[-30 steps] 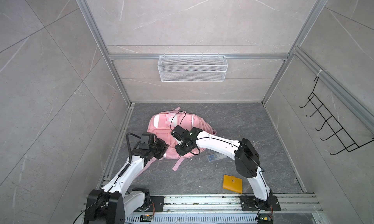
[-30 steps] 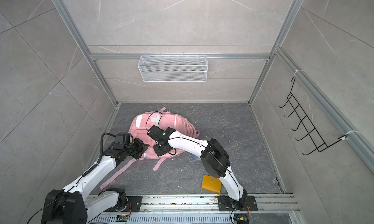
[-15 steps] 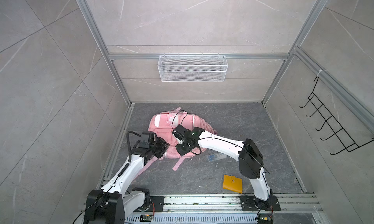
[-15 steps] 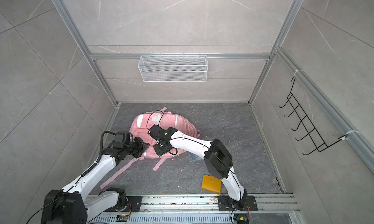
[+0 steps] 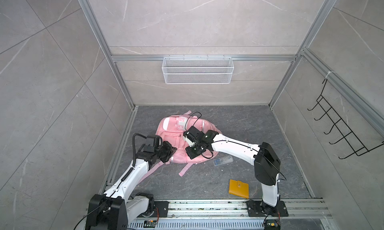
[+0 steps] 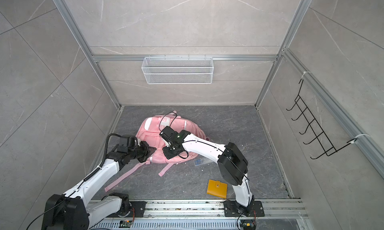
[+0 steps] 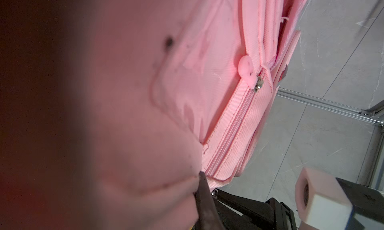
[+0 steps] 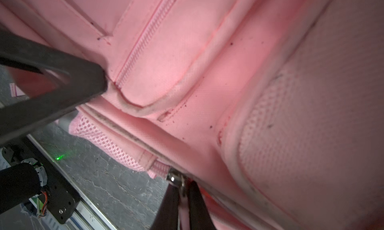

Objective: Pack the student bag

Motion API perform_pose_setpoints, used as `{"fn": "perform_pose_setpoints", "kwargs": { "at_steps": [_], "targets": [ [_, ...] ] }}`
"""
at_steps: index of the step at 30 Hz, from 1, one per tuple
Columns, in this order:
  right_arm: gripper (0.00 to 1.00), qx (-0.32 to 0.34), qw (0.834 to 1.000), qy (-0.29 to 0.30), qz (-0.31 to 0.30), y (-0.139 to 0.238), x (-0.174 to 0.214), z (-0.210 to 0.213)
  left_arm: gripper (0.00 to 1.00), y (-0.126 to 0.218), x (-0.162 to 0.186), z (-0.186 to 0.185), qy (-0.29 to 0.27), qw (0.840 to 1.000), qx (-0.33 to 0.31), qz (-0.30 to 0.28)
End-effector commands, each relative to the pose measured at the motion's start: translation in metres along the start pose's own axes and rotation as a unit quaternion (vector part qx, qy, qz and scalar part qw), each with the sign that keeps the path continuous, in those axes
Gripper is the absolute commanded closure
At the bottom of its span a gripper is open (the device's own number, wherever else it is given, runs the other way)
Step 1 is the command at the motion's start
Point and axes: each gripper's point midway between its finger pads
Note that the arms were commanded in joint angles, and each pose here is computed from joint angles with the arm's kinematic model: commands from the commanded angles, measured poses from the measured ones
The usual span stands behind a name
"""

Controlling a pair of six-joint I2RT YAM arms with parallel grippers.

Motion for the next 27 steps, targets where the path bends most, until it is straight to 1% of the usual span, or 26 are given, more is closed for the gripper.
{"fn": "perform_pose_setpoints", "kwargs": {
  "at_steps": [1,5,6,8,11,14,16,19,24,27],
  "targets": [
    [0.84,0.141,0.988,-0.012,0.054,0.005,0.019,-0.078,1.0,0.007,-0.016,-0.002,-0.038,0.999,-0.004,-0.032],
    [0.82,0.142,0.988,0.001,0.063,0.005,0.021,-0.077,1.0,0.006,-0.014,-0.001,-0.038,0.999,-0.002,-0.028],
    [0.83,0.141,0.988,0.002,0.065,0.004,0.022,-0.076,1.0,0.006,-0.013,0.0,-0.036,0.999,-0.002,-0.027],
    [0.9,0.138,0.988,0.004,0.067,0.003,0.023,-0.074,1.0,0.006,-0.012,0.001,-0.035,0.999,-0.002,-0.027],
    [0.97,0.134,0.989,0.002,0.064,0.002,0.023,-0.072,1.0,0.005,-0.011,0.004,-0.033,0.999,-0.005,-0.025],
    [1.0,0.128,0.99,-0.007,0.06,0.004,0.023,-0.071,1.0,0.005,-0.011,0.006,-0.033,0.999,-0.009,-0.026],
    [1.0,0.131,0.989,-0.014,0.061,0.007,0.027,-0.075,1.0,0.005,-0.011,0.007,-0.035,0.999,-0.013,-0.028],
    [1.0,0.138,0.988,-0.039,0.063,0.015,0.037,-0.09,1.0,0.006,-0.012,0.012,-0.037,0.999,-0.025,-0.03],
    [1.0,0.138,0.983,-0.107,0.056,0.032,0.053,-0.132,1.0,0.012,-0.021,0.023,-0.04,0.997,-0.044,-0.046],
    [1.0,0.148,0.979,-0.128,0.054,0.04,0.06,-0.152,1.0,0.013,-0.025,0.03,-0.038,0.997,-0.052,-0.051]
  ]
}}
Point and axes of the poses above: each gripper's point midway between its finger pads, its own y axis back along the fingers, its own z axis along the line the jaws close on, x = y × z, and after that the axes turned 8 degrees about -y, right-handed
